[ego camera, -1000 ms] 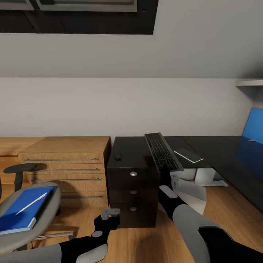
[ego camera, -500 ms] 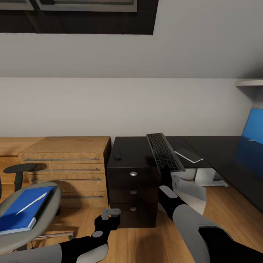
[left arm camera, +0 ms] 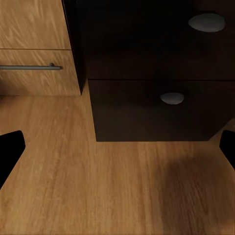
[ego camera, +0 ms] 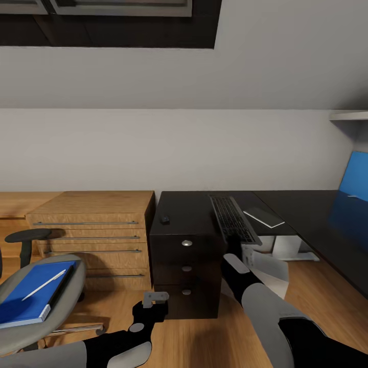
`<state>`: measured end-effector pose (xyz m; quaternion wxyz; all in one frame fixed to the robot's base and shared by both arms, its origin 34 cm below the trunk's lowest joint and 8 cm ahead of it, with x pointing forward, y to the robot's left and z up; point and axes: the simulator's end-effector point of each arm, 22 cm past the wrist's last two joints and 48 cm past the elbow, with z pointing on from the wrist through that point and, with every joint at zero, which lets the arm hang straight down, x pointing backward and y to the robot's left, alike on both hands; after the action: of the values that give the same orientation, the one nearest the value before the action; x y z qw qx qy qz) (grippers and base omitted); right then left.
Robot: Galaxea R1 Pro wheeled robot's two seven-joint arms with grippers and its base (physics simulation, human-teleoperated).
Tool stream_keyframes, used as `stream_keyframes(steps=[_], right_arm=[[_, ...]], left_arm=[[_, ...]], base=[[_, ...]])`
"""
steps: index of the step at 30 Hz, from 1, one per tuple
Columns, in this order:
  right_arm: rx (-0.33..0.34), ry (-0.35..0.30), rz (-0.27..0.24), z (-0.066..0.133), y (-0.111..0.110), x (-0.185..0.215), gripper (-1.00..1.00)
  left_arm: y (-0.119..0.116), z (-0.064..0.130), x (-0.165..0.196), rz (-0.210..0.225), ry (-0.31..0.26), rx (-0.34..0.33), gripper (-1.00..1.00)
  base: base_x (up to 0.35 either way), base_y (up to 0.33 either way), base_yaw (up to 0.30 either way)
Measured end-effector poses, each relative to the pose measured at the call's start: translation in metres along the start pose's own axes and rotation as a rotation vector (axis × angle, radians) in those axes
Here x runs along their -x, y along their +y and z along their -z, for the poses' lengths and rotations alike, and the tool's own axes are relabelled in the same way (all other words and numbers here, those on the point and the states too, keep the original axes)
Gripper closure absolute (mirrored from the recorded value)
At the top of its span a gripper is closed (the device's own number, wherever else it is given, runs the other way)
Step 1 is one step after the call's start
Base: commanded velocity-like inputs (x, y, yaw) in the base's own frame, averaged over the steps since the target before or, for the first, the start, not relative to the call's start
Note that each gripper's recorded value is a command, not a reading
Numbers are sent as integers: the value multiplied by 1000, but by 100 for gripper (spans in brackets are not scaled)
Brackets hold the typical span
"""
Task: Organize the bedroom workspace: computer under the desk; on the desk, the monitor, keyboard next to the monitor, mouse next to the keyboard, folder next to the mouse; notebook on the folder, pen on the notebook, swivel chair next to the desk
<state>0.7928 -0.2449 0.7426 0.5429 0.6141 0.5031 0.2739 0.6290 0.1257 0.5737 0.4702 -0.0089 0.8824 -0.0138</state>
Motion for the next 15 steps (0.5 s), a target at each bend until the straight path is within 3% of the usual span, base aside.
stream_keyframes(steps=[7,15], right_arm=[[23,14,25,3,23,-7,100],[4,37,55,12,43,-19,100]], left_arm=[[-1,0,0,0,0,-1,-100],[-2,0,0,3,1,-2,-100]], base=[[0,0,0],[0,0,0]])
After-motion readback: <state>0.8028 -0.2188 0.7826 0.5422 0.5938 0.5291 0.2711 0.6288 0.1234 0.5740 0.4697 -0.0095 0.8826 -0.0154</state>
